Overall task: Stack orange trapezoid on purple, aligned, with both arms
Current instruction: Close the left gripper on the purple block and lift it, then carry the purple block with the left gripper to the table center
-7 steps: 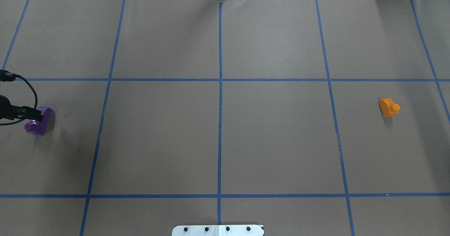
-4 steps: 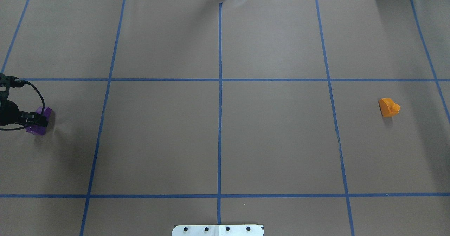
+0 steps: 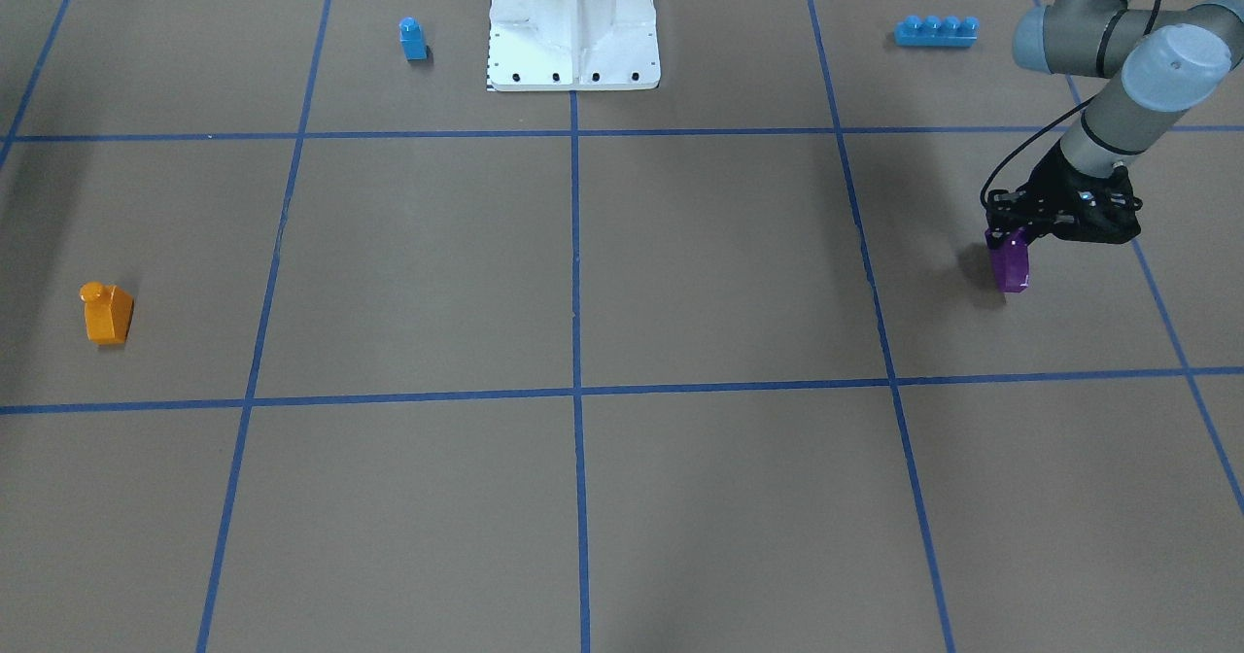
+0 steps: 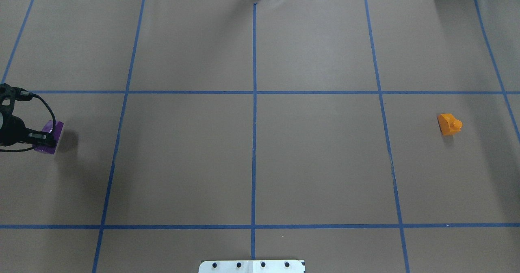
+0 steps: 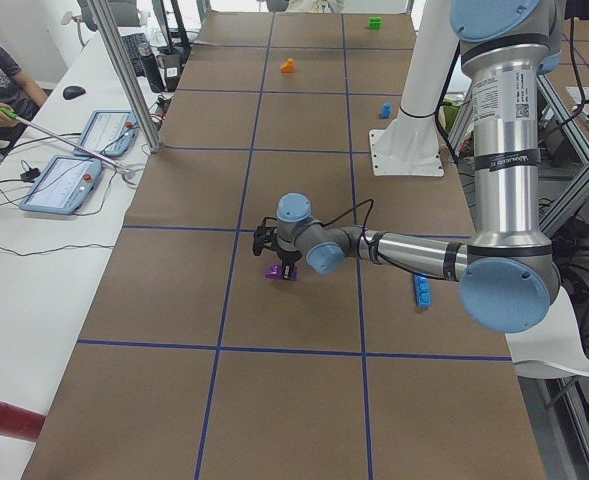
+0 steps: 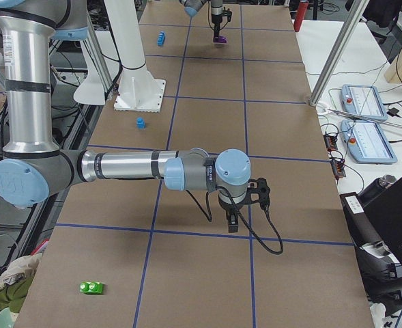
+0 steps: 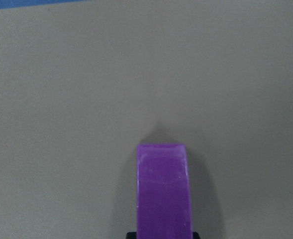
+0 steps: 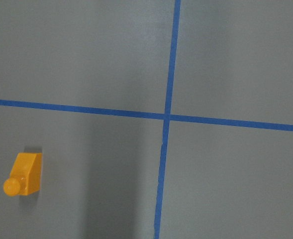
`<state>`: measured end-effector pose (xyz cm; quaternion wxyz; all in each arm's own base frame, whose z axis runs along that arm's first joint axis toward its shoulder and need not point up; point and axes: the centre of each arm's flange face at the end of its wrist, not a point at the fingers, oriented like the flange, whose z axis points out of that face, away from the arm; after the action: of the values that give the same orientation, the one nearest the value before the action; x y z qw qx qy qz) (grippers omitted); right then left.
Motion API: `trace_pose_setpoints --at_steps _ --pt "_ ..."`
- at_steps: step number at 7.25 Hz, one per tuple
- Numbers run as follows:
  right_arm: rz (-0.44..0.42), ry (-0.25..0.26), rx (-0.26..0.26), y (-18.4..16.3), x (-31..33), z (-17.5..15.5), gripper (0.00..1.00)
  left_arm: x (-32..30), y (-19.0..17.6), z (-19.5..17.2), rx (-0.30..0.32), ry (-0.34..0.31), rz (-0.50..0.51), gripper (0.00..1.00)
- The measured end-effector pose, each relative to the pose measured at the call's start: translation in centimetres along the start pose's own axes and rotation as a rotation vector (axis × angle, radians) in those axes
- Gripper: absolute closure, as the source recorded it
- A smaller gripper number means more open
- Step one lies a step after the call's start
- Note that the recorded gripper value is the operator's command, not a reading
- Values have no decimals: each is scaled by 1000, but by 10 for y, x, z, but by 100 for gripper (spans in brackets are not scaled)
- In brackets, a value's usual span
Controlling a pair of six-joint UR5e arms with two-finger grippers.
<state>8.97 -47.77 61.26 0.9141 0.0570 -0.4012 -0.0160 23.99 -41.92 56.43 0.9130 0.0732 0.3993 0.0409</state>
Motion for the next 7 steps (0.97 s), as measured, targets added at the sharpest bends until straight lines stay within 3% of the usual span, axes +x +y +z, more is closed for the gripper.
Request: trace_pose_setpoints --at_steps 1,3,5,7 --pt "2 0 -2 0 1 1 0 21 -9 -16 30 22 53 100" --pt "5 -1 -5 1 2 2 0 99 -61 -38 97 49 157 100" --pt "8 -4 -8 2 4 4 0 250 -121 -60 114 8 294 100" --pt "13 -23 -12 2 5 7 0 391 -150 -74 112 -26 380 100"
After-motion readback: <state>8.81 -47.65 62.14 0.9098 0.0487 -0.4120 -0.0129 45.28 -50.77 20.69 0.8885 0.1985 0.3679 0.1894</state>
